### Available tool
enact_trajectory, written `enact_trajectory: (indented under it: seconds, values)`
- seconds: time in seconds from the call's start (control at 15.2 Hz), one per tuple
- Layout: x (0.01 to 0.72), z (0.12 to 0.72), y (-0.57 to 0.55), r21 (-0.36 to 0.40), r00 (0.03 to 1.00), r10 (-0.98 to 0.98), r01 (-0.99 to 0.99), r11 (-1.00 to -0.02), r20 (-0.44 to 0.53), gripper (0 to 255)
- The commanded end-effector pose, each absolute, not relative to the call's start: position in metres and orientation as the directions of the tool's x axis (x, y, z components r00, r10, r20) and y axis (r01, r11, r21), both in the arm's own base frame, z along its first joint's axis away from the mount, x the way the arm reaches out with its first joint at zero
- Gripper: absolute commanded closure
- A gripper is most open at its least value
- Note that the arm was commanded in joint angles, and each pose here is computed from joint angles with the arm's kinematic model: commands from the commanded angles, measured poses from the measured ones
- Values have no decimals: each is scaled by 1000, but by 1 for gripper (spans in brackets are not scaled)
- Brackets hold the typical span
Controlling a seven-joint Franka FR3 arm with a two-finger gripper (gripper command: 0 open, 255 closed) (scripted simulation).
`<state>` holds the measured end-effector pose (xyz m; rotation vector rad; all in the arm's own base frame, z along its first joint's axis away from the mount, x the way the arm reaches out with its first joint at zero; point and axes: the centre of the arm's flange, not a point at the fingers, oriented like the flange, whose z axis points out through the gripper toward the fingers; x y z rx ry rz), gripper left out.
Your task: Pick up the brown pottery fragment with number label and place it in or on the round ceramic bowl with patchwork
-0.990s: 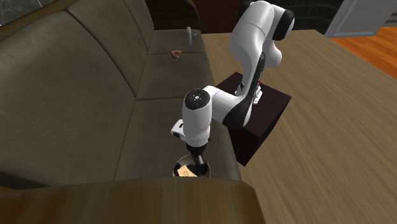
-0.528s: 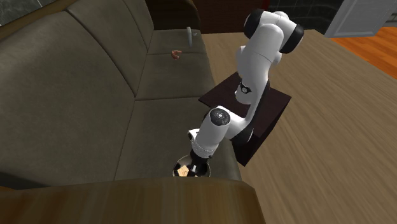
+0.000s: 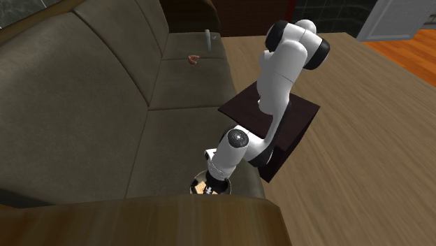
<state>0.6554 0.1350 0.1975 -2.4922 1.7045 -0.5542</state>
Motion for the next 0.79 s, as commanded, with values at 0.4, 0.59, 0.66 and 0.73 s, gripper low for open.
enact_trajectory:
  seconds: [0.4, 0.59, 0.66, 0.73]
  values:
    - [656, 193, 134, -258, 319, -913, -888, -381, 253, 0]
    - [656, 194, 134, -258, 319, -913, -888, -381, 253, 255]
    - [655, 194, 135, -258, 319, -913, -888, -381, 253, 255]
    - [655, 194, 135, -258, 319, -913, -888, -381, 253, 255]
